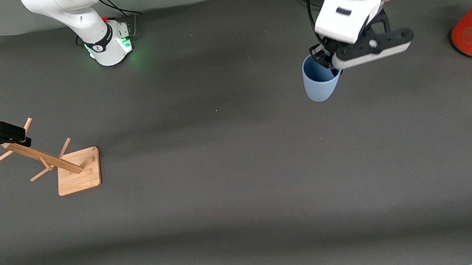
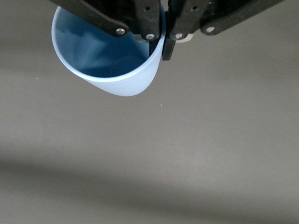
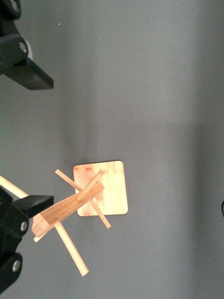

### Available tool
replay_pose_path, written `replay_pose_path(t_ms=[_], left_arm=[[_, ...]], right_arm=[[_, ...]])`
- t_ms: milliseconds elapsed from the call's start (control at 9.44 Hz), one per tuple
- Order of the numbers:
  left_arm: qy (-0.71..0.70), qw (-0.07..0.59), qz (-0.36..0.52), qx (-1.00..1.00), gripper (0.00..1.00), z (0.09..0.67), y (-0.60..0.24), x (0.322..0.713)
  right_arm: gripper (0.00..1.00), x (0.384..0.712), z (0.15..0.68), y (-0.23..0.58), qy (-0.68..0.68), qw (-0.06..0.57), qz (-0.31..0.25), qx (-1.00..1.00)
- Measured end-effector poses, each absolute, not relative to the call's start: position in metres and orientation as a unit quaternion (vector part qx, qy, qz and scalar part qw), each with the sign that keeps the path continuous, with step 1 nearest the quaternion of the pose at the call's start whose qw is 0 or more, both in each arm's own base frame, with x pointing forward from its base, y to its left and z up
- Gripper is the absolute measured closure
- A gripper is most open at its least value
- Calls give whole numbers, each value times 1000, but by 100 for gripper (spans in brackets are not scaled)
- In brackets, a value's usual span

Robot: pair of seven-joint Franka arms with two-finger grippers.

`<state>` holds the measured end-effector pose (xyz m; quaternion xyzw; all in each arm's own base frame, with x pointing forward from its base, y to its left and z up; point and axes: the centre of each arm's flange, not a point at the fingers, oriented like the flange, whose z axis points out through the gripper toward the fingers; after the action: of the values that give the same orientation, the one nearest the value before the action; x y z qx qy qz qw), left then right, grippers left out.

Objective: Rotate and upright cup with both arms
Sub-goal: 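Lift and rotate the cup upright with the left gripper, then lower the upright cup onto the table with the left gripper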

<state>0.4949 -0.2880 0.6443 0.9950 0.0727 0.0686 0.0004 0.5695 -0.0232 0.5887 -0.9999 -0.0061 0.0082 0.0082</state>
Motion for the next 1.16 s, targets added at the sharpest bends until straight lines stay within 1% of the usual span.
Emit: replay_pose_path(t_ms=[106, 318, 529, 741, 953, 1165], left_arm=[[76, 18, 70, 994, 94, 624, -284, 491], [84, 35, 53, 995, 94, 555, -284, 492], [88, 21, 10, 996, 94, 474, -287, 488], [78, 9, -13, 997, 94, 410, -313, 489], [80, 11, -10, 997, 94, 360, -349, 485], [85, 14, -6, 996, 94, 317, -366, 486]], right_arm=[[0, 569, 589, -24, -7, 2, 9, -1000], [0, 569, 588, -25, -8, -3, 9, -1000], [0, 569, 588, -25, -8, -3, 10, -1000], [0, 569, 588, -25, -8, -3, 10, -1000], [0, 569, 588, -25, -8, -3, 10, -1000], [0, 569, 587, -25, -8, -3, 11, -1000]])
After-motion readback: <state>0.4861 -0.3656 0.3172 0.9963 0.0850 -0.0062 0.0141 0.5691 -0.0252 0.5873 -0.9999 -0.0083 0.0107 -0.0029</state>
